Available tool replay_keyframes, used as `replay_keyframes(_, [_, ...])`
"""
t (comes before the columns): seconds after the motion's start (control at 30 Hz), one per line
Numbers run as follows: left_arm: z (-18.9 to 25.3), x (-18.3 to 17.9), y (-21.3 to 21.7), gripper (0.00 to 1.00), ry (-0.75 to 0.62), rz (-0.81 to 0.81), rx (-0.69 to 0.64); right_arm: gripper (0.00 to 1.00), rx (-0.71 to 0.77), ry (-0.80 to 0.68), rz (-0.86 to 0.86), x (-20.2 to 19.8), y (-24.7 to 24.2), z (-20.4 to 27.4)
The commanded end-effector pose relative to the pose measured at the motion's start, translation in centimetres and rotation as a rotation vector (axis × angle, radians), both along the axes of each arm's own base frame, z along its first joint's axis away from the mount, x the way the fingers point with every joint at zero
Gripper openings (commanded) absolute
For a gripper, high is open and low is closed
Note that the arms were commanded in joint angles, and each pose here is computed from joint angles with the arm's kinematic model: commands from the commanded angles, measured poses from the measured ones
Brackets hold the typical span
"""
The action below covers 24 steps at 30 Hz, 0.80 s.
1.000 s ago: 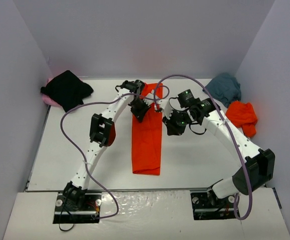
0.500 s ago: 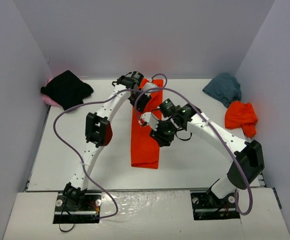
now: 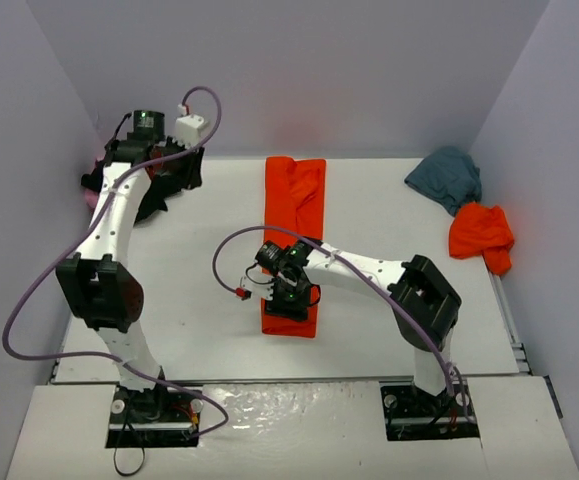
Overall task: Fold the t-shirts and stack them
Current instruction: Fold the tshirt
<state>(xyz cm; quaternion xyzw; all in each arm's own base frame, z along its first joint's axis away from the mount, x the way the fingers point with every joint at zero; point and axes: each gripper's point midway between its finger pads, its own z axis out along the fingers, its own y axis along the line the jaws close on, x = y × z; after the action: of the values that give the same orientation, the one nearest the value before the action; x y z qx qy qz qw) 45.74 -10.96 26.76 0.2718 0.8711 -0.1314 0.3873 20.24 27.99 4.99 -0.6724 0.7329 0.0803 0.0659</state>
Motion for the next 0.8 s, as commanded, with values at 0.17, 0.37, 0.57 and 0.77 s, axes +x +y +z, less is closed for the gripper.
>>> replay_keyframes(0.17, [-4.8, -2.4, 1.2, 0.24, 0.039, -0.019, -0.038, 0.47, -0.062, -0.031, 0.038, -0.9, 1.7, -0.8])
replay_keyframes(0.37, [-5.7, -3.0, 1.7, 0.23, 0.041, -0.014, -0.037, 0.47, -0.081, 0.029, 0.077, -2.8, 2.4, -2.1])
replay_keyframes(0.57, [-6.5, -3.2, 1.8, 0.23, 0.064, -0.016, -0.042, 0.47, -0.083, 0.053, 0.101, -4.0, 2.8, -2.4])
replay_keyframes(0.77, [-6.4, -3.0, 1.5, 0.23, 0.066, -0.017, -0.058, 0.47, -0.091, 0.08, 0.107, -4.3, 3.3, -3.3])
